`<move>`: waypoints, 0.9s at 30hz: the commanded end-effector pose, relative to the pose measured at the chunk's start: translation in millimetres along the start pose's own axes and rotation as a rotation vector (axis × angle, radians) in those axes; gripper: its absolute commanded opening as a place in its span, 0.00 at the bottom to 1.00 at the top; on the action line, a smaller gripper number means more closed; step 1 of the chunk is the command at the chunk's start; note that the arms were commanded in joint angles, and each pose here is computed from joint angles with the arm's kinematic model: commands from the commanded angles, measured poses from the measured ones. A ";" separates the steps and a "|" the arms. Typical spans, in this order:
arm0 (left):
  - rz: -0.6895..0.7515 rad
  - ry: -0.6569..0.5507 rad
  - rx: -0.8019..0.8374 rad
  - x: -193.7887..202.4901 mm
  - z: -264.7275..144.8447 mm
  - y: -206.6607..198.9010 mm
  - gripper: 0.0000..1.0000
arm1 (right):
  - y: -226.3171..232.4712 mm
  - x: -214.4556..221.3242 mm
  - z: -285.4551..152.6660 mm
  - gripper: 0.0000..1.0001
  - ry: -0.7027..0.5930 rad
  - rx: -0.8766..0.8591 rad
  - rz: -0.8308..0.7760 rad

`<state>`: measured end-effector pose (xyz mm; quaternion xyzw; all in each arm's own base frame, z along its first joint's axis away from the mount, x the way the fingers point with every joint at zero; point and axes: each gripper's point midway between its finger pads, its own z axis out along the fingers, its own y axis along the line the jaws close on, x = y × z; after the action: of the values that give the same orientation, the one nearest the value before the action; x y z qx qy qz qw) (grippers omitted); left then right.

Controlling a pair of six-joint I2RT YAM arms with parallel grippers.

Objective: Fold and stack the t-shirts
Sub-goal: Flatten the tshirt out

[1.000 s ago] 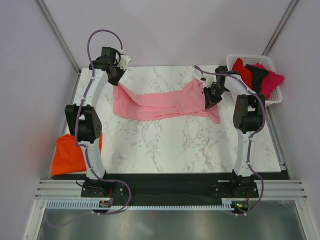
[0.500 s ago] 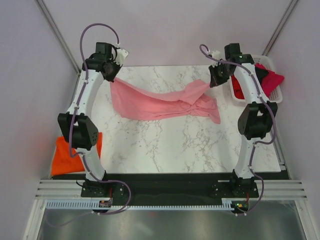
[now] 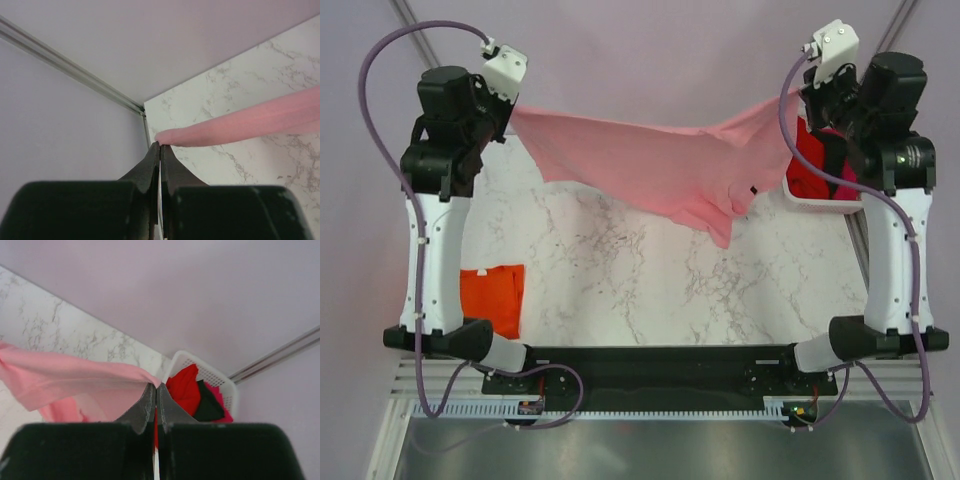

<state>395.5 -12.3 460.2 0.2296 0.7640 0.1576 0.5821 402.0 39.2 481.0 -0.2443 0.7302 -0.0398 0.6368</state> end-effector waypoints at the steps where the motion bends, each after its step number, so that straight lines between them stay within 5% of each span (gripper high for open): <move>1: 0.010 -0.122 -0.051 -27.7 -35.6 16.8 0.02 | -16.3 -33.0 -46.1 0.00 -0.111 0.105 -0.077; 16: 0.002 -0.397 -0.221 -55.7 -190.9 51.4 0.02 | 1.0 -100.0 -244.9 0.00 -0.386 0.233 -0.172; 22: 0.026 -0.470 -0.272 -66.4 -223.7 61.9 0.02 | -5.9 -128.9 -287.8 0.00 -0.505 0.314 -0.185; 27: 0.071 -0.462 -0.304 -70.8 -214.1 68.9 0.02 | -21.9 -140.8 -270.4 0.00 -0.528 0.360 -0.183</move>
<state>196.9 9.7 604.7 0.1841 0.5800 0.1968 0.7687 132.2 18.8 658.8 -0.2198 0.4934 -0.1405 0.8297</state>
